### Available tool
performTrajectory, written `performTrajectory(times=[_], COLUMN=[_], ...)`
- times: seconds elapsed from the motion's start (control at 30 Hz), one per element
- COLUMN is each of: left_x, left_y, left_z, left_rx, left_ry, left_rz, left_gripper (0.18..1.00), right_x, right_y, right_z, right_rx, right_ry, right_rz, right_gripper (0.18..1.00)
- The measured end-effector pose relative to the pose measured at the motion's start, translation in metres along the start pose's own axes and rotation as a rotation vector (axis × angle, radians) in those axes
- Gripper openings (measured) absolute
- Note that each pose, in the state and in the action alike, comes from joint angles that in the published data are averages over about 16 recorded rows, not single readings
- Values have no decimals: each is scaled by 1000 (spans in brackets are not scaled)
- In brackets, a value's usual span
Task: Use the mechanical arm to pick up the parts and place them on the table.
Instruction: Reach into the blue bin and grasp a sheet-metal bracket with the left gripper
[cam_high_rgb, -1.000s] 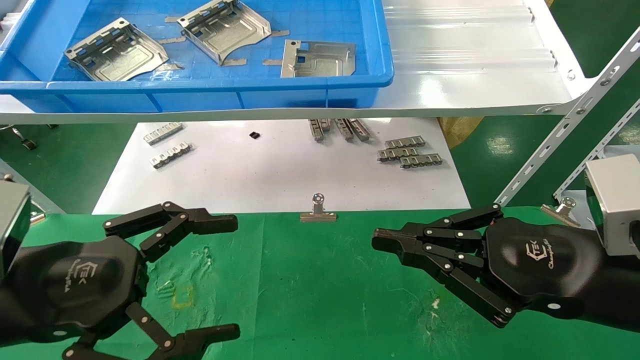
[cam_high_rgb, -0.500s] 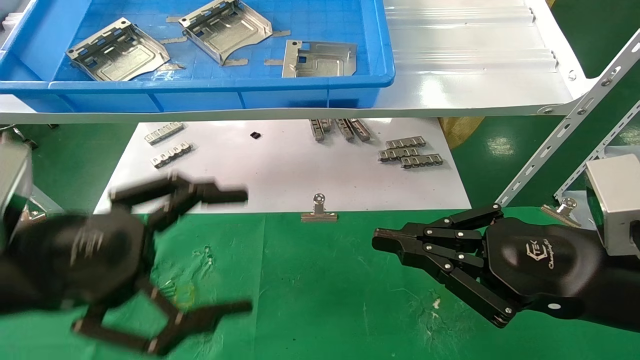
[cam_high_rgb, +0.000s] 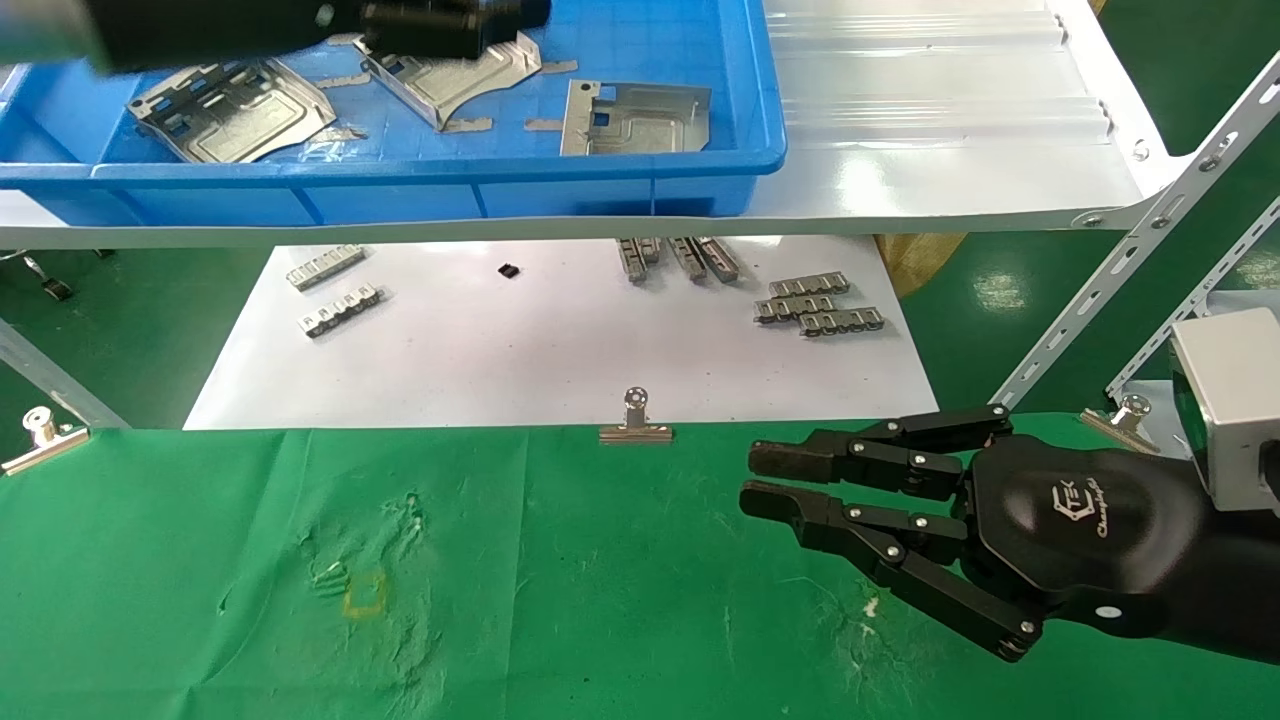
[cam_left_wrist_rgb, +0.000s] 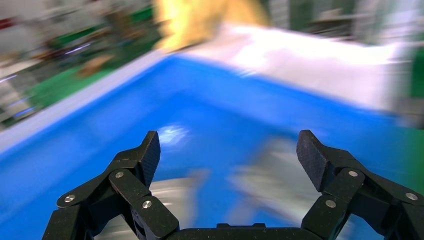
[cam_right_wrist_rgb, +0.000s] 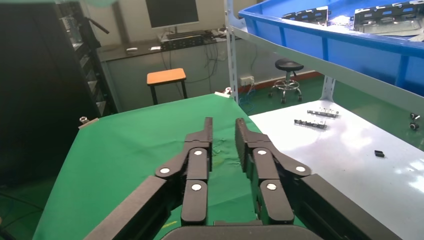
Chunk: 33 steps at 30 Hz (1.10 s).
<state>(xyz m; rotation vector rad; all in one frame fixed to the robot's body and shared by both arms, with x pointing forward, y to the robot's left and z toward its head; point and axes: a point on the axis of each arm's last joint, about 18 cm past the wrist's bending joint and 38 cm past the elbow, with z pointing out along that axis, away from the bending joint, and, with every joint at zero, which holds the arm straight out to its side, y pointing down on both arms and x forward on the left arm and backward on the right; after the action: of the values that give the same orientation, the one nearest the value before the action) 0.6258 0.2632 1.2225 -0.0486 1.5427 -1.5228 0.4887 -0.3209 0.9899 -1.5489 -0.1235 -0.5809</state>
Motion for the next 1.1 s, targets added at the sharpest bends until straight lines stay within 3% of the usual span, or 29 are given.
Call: performTrajectory(times=[0.2, 0.43, 0.77, 1.1], left_x=[-33, -46, -51, -48], left_y=[6, 20, 38, 42], left_z=[34, 47, 38, 21], left_rx=[-95, -198, -316, -349], left_ry=[-182, -281, -301, -252], left_rz=[-17, -36, -54, -79], left_gripper=[1000, 985, 905, 704], right_x=[0, 0, 0, 0], right_y=[0, 0, 0, 0], right_z=[0, 0, 0, 0], right_rx=[0, 0, 0, 0], right_ry=[0, 0, 0, 0], right_rz=[0, 0, 0, 0], right_gripper=[340, 481, 712, 904])
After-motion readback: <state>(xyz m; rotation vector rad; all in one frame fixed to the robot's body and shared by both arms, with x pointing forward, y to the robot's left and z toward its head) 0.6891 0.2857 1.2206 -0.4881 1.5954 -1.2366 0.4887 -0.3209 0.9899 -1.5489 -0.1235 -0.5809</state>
